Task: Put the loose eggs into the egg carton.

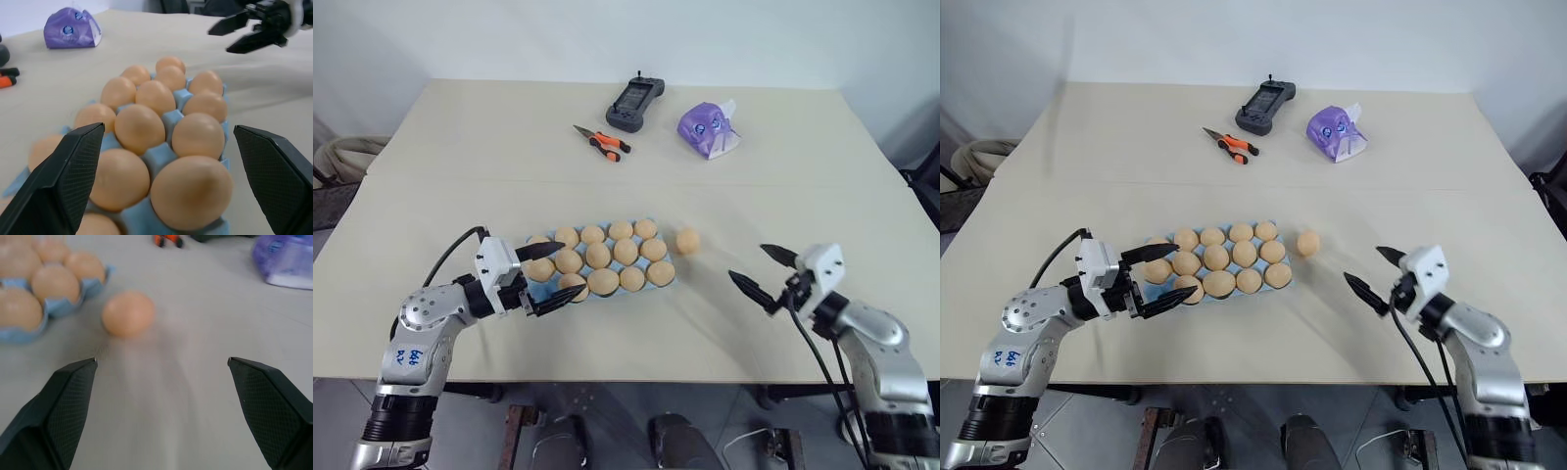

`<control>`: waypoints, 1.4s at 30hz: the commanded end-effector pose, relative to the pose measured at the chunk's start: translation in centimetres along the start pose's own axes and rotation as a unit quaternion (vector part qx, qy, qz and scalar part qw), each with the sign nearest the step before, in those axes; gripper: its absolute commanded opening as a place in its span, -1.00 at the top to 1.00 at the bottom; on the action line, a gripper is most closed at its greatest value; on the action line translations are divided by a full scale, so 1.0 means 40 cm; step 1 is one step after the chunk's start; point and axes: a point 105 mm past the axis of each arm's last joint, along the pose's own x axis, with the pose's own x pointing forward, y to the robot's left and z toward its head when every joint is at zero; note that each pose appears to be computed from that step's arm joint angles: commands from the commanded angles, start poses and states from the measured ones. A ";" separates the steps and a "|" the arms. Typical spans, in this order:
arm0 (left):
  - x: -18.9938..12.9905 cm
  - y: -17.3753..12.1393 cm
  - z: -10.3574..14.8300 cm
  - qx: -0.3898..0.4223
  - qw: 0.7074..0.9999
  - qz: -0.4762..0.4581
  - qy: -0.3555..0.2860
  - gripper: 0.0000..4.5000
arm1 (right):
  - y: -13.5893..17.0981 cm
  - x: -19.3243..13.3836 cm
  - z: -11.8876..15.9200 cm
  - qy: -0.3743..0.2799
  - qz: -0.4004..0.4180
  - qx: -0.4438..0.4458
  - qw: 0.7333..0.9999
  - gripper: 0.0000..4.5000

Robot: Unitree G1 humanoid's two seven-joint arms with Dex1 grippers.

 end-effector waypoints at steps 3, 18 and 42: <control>-0.016 -0.010 0.031 0.034 0.999 0.020 -0.012 -1.00 | -0.011 0.092 0.004 0.019 0.043 0.000 0.999 -0.99; -0.087 -0.029 0.028 0.033 0.994 0.101 0.001 -1.00 | 0.030 0.239 0.005 0.007 0.120 0.005 0.993 -0.72; -0.298 -0.065 -0.045 -0.024 0.967 0.247 0.064 -1.00 | 0.591 0.370 0.257 -0.087 0.446 -0.058 0.889 -0.10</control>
